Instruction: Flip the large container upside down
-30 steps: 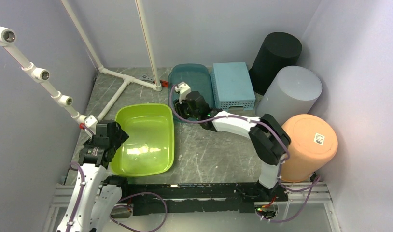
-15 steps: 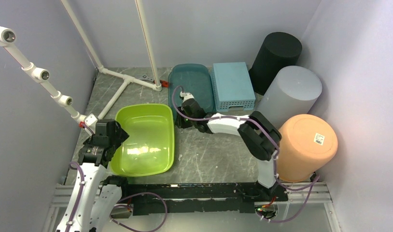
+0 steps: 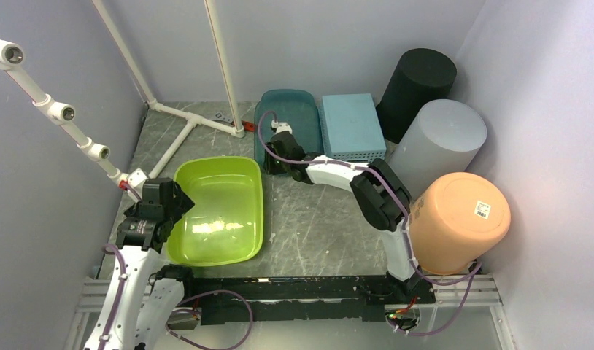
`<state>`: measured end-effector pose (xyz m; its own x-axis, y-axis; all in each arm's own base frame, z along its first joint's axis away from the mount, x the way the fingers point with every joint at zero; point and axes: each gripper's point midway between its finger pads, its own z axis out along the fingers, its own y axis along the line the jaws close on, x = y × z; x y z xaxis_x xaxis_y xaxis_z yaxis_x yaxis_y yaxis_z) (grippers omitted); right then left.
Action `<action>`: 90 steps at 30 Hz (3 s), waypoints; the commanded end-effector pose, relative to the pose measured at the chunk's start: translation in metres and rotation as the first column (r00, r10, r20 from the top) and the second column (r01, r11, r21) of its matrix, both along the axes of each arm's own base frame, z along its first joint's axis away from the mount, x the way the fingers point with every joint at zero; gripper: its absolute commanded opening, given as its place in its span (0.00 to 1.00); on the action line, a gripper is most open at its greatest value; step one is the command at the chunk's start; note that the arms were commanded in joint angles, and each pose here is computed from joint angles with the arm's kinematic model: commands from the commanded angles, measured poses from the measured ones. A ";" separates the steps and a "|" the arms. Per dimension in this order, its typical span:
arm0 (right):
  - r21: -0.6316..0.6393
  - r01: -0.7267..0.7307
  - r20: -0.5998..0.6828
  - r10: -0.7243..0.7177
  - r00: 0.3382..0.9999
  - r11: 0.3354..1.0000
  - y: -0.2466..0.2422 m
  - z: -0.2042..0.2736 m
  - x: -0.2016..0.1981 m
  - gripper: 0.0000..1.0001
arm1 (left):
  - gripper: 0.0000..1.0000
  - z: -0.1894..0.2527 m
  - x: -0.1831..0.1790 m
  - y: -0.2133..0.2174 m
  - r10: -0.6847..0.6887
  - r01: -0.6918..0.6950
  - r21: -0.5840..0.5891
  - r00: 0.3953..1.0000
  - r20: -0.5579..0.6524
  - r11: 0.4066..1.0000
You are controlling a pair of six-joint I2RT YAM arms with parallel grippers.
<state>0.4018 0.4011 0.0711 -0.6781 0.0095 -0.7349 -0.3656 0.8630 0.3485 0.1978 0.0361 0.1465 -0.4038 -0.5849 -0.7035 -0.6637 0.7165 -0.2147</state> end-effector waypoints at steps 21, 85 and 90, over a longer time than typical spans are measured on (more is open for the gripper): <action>0.215 -0.084 -0.018 0.090 0.996 0.973 -0.011 0.057 -0.054 0.39 | 0.95 0.019 0.020 -0.028 -0.237 0.238 -0.023 0.970 0.052 0.971; -0.148 -0.152 -0.107 0.137 0.985 0.977 -0.073 0.045 -0.165 0.00 | 0.95 0.055 0.017 -0.039 -0.341 0.340 0.048 0.907 0.248 0.939; -0.171 -0.185 -0.034 0.182 0.983 0.968 -0.108 0.062 -0.178 0.00 | 0.95 0.050 0.019 -0.044 -0.366 0.368 0.038 0.897 0.248 0.929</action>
<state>0.2289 0.3356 0.1211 -0.7573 -0.1424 -0.6373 -0.4441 0.8278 0.3427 0.2095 -0.0064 0.1938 -0.4199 -0.4435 -0.7918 -0.3001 0.8912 -0.3401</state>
